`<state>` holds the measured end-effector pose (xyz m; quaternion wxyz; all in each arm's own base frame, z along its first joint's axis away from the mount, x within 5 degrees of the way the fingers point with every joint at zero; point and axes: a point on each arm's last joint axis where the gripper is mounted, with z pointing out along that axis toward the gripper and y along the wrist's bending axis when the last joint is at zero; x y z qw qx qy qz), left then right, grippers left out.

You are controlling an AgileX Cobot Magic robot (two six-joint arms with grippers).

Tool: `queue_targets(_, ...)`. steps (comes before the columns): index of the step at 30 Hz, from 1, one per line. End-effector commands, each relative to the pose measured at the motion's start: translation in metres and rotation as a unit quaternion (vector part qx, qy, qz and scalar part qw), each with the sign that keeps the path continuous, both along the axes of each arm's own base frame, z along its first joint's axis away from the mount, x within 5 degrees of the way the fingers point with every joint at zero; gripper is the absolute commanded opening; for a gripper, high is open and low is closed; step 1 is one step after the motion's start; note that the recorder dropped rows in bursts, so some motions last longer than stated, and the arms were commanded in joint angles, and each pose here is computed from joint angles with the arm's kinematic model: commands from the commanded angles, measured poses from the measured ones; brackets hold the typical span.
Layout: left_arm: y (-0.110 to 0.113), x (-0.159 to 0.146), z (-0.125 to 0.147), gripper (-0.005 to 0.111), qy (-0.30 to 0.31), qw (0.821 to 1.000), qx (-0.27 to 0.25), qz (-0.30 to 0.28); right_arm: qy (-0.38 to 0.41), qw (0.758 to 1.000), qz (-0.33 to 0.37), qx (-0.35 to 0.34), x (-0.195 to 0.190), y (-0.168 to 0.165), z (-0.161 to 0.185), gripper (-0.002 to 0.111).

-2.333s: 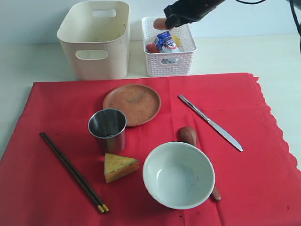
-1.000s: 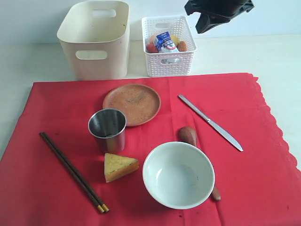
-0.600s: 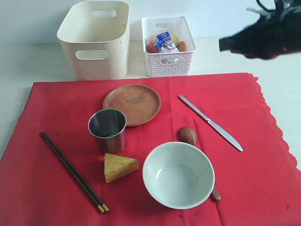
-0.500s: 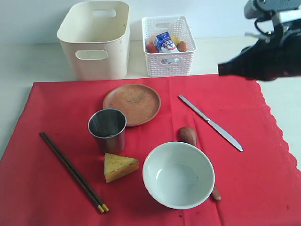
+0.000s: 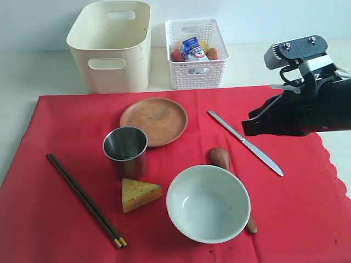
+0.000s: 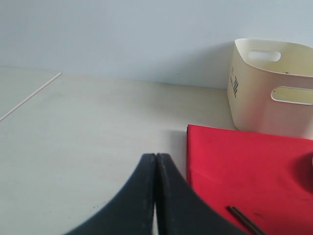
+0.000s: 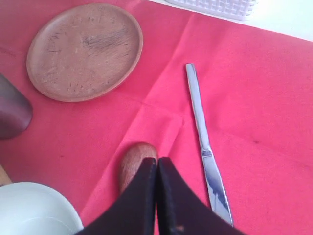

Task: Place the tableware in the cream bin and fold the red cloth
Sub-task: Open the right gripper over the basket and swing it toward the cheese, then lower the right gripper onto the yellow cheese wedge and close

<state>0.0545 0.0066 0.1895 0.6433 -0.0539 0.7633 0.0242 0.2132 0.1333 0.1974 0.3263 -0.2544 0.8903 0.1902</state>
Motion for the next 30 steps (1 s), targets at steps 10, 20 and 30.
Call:
queue_targets(10, 0.000, 0.000, 0.000, 0.001, -0.001, 1.000, -0.001, 0.002, 0.025, 0.997, 0.077, 0.015, -0.011, 0.008, 0.002, 0.001)
queue_targets(20, 0.000, 0.000, 0.000, 0.001, -0.001, 1.000, -0.001, 0.002, -0.003, 0.968, 0.244, 0.066, -0.032, 0.057, 0.027, 0.001)
queue_targets(30, 0.000, 0.000, 0.000, 0.001, -0.001, 1.000, -0.001, 0.002, -0.030, 0.964, 0.266, -0.001, -0.044, 0.135, -0.004, 0.014)
